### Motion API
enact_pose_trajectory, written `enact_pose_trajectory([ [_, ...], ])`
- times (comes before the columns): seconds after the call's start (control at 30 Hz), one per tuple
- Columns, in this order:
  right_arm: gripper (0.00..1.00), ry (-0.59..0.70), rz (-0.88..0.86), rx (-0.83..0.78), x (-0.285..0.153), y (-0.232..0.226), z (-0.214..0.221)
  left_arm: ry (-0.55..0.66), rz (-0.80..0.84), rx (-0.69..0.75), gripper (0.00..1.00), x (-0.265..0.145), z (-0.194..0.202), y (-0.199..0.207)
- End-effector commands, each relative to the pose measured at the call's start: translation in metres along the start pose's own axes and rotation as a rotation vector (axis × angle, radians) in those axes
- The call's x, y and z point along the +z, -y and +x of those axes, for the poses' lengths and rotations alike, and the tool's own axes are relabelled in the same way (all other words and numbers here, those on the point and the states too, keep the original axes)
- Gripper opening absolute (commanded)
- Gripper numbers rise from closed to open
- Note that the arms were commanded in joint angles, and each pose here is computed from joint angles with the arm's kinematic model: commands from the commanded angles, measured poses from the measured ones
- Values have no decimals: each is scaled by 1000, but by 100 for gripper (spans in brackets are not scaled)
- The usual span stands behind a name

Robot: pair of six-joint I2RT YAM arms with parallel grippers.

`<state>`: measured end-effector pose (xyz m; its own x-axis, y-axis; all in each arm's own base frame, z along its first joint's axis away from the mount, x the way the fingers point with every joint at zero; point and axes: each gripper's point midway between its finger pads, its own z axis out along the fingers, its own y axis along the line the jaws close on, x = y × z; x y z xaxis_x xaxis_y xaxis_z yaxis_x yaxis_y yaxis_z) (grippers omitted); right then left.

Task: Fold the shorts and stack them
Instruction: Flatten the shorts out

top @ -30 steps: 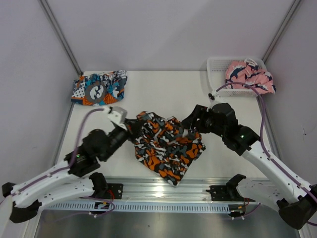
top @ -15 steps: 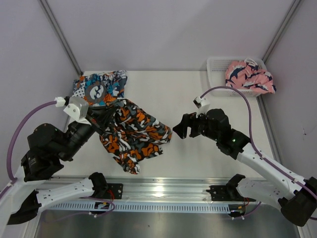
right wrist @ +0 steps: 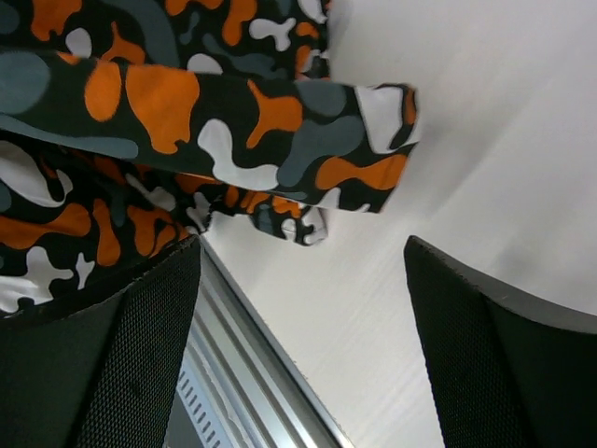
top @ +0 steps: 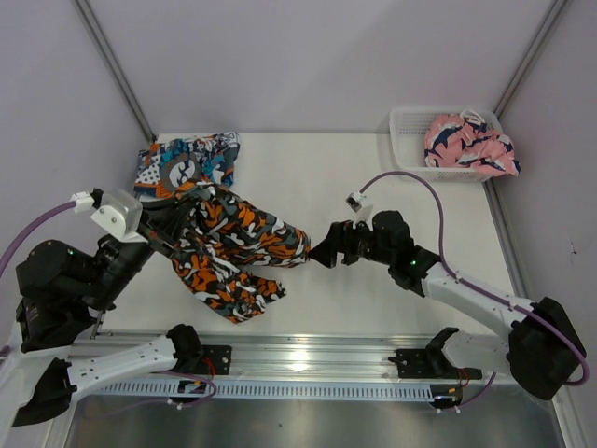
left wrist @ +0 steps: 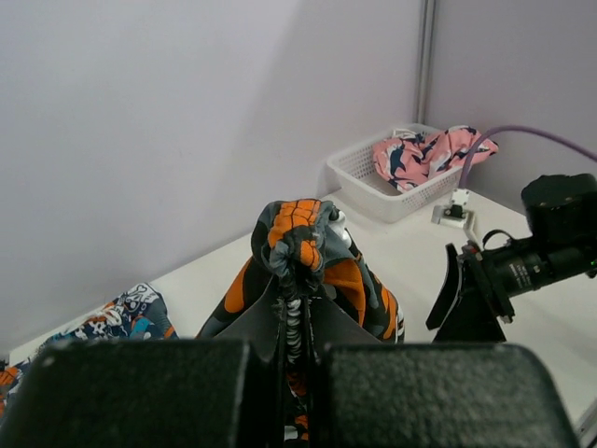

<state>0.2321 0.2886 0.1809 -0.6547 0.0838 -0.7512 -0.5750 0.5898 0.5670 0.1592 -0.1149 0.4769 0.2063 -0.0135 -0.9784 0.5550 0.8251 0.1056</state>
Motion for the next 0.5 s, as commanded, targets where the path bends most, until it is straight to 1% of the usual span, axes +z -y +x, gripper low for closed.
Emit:
enact_pose_trajectory([
  [0.0, 89, 45, -186, 20, 8, -29, -11, 57, 4, 21, 2, -7, -14, -5],
  [0.03, 89, 46, -198, 24, 11, -26, -8, 60, 1, 23, 2, -8, -15, -6],
  [0.07, 89, 80, -236, 17, 11, -30, -16, 54, 3, 26, 2, -9, -13, -6],
  [0.13, 90, 55, -277, 83, 12, -21, -10, 61, 0, 24, 2, -11, -17, -8],
  [0.17, 90, 92, -302, 84, 11, -22, -18, 68, 0, 21, 2, -12, -20, -9],
  [0.2, 90, 96, -318, 114, 10, -20, -20, 72, -1, 19, 2, -13, -23, -10],
  [0.47, 90, 82, -448, 238, 35, -6, -14, 82, 9, 20, 0, -17, -27, -10],
])
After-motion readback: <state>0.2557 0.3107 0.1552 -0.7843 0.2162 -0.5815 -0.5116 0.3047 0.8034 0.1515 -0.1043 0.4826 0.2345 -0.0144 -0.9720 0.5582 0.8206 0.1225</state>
